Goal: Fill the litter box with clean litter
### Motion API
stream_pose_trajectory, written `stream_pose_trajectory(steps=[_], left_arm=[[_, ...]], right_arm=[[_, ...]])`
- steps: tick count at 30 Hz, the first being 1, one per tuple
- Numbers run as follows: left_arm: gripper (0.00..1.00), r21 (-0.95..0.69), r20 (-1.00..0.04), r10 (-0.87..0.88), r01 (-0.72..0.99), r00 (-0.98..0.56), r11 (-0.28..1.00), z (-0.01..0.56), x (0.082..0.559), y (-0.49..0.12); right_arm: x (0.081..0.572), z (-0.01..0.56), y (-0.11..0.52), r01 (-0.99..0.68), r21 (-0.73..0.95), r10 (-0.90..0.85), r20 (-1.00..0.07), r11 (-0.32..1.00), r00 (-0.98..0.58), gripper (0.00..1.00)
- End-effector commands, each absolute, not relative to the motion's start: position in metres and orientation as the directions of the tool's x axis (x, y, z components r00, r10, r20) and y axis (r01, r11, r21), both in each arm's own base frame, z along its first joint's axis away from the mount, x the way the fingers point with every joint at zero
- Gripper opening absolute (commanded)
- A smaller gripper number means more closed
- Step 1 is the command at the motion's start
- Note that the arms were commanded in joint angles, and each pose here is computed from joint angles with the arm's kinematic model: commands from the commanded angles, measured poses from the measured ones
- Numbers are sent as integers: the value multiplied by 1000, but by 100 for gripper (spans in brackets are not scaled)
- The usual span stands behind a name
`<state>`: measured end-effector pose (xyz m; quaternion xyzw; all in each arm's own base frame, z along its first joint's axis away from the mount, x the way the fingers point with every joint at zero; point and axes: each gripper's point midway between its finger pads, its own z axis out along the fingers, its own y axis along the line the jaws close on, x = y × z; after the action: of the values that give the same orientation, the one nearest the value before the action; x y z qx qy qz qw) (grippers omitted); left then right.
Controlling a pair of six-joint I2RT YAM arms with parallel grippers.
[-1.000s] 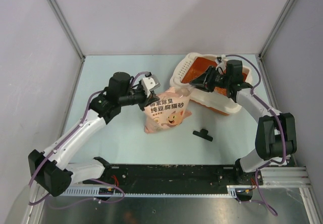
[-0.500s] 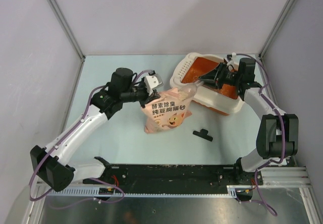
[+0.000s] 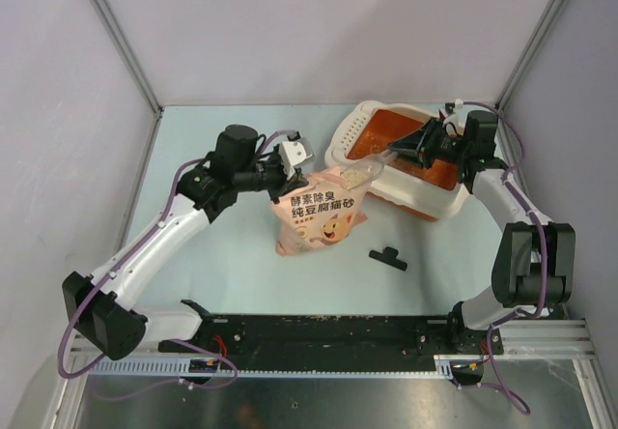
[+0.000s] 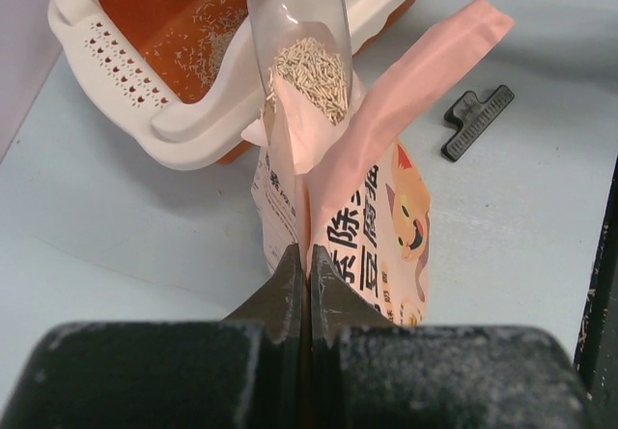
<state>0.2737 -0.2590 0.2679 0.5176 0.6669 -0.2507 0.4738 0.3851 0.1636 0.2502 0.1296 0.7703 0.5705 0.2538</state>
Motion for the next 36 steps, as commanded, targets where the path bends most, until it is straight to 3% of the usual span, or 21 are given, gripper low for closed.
stream_pose_trajectory(steps=[1,36], left_arm=[[0,239,-919,377,920,111,311,313,278,-271],[0,290,-893,430,900,132,325,305,299,-273]], right_arm=[[391,270,148,-159,936,527,-312,315,-791,0],[397,291,126,-168,960,555,-268,224,-788,0]])
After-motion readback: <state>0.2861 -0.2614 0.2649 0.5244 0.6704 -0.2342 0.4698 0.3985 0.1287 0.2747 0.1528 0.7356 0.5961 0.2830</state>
